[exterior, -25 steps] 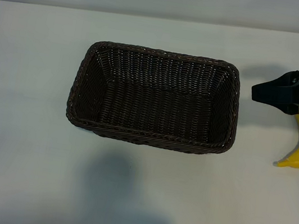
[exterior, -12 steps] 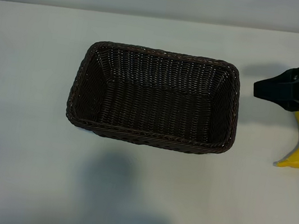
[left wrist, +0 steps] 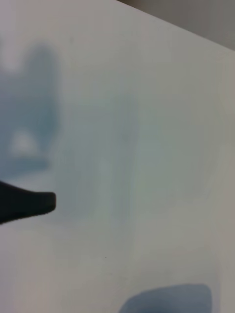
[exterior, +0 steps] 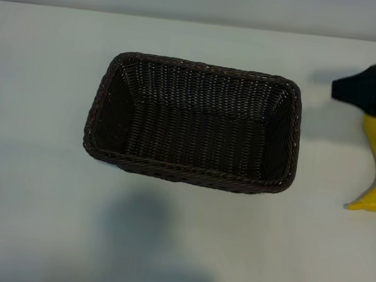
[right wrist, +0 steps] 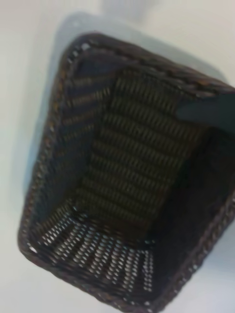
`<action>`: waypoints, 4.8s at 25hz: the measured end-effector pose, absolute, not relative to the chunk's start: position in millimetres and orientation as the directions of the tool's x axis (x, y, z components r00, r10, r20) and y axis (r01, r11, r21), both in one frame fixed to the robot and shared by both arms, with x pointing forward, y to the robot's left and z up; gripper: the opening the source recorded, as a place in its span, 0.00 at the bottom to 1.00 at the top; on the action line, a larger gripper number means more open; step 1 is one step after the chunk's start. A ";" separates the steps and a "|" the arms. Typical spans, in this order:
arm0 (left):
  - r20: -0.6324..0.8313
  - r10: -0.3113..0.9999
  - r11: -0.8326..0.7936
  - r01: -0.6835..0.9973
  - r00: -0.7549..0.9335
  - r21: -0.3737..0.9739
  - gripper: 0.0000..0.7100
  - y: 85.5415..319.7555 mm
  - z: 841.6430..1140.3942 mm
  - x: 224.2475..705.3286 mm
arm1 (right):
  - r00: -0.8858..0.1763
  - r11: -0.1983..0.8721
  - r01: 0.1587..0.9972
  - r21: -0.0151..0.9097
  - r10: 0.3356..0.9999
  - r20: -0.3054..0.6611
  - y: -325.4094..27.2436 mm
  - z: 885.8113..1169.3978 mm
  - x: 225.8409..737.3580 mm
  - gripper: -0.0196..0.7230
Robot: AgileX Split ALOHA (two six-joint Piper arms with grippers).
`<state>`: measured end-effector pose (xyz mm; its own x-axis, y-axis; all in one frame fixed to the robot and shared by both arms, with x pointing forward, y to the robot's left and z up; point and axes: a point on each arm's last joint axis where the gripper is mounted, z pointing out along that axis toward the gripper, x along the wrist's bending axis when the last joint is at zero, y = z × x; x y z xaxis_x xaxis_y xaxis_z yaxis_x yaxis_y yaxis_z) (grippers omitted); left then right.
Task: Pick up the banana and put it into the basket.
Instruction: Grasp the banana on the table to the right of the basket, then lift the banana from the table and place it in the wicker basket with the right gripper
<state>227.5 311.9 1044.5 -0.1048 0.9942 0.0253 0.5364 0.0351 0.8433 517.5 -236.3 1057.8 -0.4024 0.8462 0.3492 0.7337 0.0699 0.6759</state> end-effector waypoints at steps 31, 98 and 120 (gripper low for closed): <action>0.024 0.994 0.036 0.537 -0.105 0.843 0.80 311.9 1044.2 227.6 | -0.027 0.024 0.989 0.149 1.000 0.014 -273.2 993.8 602.6 0.79; 0.025 0.994 0.035 0.537 -0.105 0.843 0.80 311.8 1044.0 227.8 | -0.399 0.393 0.901 0.185 0.917 -0.009 -151.1 1033.2 626.1 0.59; 0.025 0.994 0.035 0.537 -0.105 0.843 0.80 311.8 1044.0 227.8 | -0.941 0.950 0.031 0.312 0.133 -0.312 -7.0 1042.9 575.3 0.59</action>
<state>227.8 311.8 1044.0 -0.1048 0.9942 0.0252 0.5370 0.0352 0.8429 575.3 -7.0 1042.9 -0.9408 0.1327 -0.3120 0.0306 0.9496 0.3119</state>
